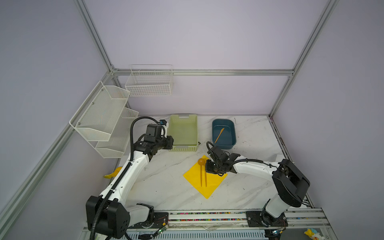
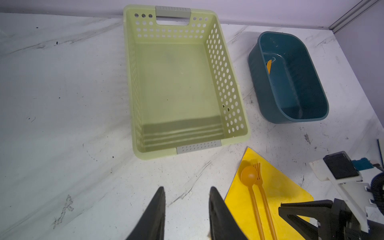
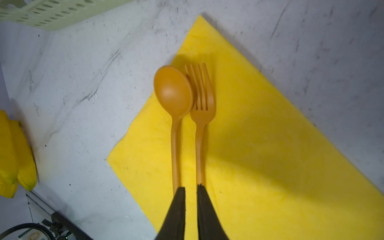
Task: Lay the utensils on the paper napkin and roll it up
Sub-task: 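Lower the fork with the right gripper flat onto the napkin next to the spoon, then open the right gripper to release the fork on the napkin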
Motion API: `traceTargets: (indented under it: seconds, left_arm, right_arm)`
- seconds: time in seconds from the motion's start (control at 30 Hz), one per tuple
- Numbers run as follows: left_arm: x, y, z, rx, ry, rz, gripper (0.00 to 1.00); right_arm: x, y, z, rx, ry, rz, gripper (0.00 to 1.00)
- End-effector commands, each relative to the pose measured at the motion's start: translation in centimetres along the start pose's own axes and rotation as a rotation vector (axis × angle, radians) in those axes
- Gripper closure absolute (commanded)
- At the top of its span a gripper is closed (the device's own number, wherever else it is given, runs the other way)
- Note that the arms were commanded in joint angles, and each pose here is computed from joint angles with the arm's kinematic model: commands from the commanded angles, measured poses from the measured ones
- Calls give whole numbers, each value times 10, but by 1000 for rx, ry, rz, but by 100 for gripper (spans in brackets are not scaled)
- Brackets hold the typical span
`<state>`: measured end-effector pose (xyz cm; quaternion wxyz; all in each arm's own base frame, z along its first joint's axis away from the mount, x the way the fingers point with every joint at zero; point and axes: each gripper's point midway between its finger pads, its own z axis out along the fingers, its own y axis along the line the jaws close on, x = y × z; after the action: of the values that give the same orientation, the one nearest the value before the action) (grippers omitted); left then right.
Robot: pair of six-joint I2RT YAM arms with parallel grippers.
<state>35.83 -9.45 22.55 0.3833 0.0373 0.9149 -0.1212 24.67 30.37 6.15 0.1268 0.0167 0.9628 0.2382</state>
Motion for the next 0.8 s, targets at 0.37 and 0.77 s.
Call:
traceTargets:
  seconds: [0.37,0.77]
  left_arm:
    - [5,1,0,-3,-3,26,65]
    - [6,1,0,-4,-1,29,65]
  right_arm:
    - [29,-18,22,13,108,-5,86]
    - [33,-22,27,23,120,-7,85]
